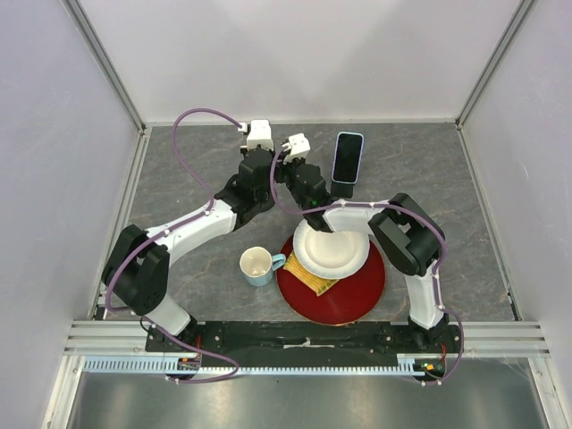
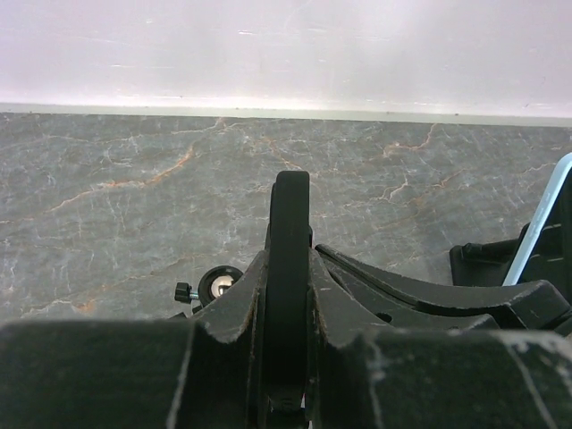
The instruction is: Place the phone on the phone stand
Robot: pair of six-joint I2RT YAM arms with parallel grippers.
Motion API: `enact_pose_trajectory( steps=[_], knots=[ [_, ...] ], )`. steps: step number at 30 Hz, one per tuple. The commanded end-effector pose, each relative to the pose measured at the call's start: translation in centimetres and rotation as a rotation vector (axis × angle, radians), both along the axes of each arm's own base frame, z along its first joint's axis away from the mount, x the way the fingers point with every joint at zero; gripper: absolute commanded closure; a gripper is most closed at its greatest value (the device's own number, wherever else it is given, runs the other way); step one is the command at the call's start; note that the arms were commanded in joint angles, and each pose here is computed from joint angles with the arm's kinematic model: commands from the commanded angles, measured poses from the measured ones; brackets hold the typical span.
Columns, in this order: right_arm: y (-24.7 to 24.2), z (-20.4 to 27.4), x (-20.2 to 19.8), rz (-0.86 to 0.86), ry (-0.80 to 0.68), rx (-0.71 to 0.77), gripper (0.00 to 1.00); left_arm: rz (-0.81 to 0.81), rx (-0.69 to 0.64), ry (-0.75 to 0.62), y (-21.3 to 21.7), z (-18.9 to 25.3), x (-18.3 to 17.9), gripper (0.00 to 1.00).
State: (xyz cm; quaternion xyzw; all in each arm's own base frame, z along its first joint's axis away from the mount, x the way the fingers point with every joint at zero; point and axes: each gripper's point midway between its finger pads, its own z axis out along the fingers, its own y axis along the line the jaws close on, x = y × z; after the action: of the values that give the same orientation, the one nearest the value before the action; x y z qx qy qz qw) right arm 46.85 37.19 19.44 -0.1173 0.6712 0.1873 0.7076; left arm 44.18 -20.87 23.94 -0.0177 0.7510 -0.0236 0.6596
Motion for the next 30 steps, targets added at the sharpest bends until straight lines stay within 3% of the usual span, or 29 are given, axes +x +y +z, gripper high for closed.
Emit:
enact_pose_trajectory(
  steps=[1,14,22,27,30],
  knots=[
    [0.2,3.9,-2.2,-0.064,-0.141,-0.018,1.0,0.321,0.018,-0.024,6.2,0.9,1.1,0.98],
    [-0.1,6.0,-5.3,-0.108,-0.182,-0.023,1.0,0.372,0.031,0.032,7.0,-1.5,0.6,0.98],
    [-3.3,6.9,-3.2,-0.024,-0.149,0.051,1.0,0.235,0.007,0.033,5.7,-1.2,0.0,0.98],
    [-7.5,6.3,0.3,0.026,-0.085,0.118,0.9,0.157,-0.011,0.046,5.4,-1.4,-0.7,0.98],
    [-7.8,6.2,1.0,0.199,-0.077,0.11,0.75,0.023,-0.024,0.035,4.2,-0.8,-1.5,0.98]
  ],
)
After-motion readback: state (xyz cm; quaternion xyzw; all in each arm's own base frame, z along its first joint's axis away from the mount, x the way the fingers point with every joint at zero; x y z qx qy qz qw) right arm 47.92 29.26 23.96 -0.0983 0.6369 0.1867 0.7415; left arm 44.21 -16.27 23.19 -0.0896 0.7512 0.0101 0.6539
